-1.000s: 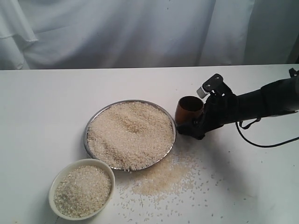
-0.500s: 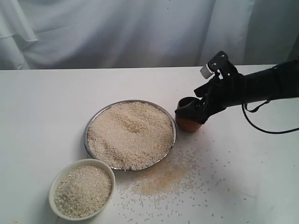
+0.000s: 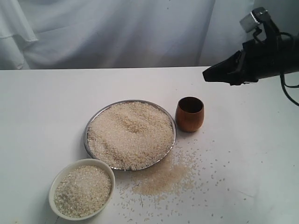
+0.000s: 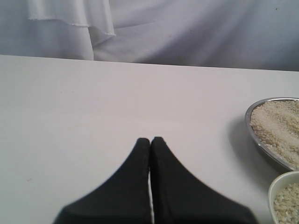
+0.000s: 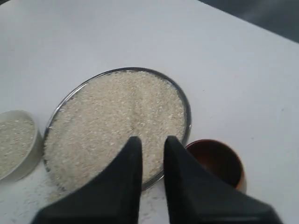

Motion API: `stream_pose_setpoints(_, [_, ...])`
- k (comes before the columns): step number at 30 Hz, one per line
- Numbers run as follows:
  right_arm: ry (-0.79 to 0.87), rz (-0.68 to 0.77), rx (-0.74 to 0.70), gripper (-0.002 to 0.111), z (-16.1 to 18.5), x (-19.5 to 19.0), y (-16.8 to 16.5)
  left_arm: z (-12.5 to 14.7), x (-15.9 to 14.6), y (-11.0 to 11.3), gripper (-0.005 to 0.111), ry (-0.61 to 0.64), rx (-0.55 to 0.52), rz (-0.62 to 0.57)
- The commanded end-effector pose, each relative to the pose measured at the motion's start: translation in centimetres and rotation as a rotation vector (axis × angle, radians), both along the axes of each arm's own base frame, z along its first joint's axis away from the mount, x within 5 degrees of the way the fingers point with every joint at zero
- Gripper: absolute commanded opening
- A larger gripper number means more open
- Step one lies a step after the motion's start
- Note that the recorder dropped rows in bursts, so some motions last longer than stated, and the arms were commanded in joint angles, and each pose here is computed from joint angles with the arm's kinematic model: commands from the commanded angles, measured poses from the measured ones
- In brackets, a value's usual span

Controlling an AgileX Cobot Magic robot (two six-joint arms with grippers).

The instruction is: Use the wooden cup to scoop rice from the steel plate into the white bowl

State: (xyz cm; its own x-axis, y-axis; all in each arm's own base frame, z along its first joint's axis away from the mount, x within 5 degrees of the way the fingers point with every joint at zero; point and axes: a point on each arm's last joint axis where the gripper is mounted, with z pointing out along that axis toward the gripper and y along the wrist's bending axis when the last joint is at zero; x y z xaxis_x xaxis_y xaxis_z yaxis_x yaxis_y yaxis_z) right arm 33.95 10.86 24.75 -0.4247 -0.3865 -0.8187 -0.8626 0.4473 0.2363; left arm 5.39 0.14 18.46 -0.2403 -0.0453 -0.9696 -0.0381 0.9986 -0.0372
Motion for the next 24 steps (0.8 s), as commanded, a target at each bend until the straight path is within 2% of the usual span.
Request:
stream_pose_setpoints(1, [0.105, 0.066, -0.009, 0.0, 1.4, -2.0, -0.2, 0.0, 0.0, 0.0, 0.0, -0.013, -0.002, 0.002])
stream_pose_setpoints(3, [0.132, 0.065, 0.017, 0.0, 2.2, -2.6, -0.1, 0.0, 0.0, 0.0, 0.0, -0.013, -0.002, 0.002])
stream_pose_setpoints(8, [0.22, -0.162, 0.091, 0.0, 3.6, -2.0, -0.4, 0.0, 0.0, 0.0, 0.0, -0.013, -0.002, 0.002])
stream_pose_setpoints(12, [0.167, -0.246, 0.071, 0.0, 4.2, -1.7, -0.9, 0.0, 0.0, 0.0, 0.0, -0.013, -0.002, 0.002])
stream_pose_setpoints(17, [0.191, -0.407, 0.152, 0.0, 4.9, -0.9, -1.3, 0.0, 0.0, 0.0, 0.0, -0.013, -0.002, 0.002])
stream_pose_setpoints(21, [0.144, -0.499, 0.172, 0.0, 5.5, -0.3, -1.7, 0.0, 0.0, 0.0, 0.0, -0.013, -0.002, 0.002])
stream_pose_setpoints(24, [0.027, -0.585, 0.131, 0.0, 6.7, -0.6, -2.5, 0.0, 0.0, 0.0, 0.0, -0.013, -0.002, 0.002])
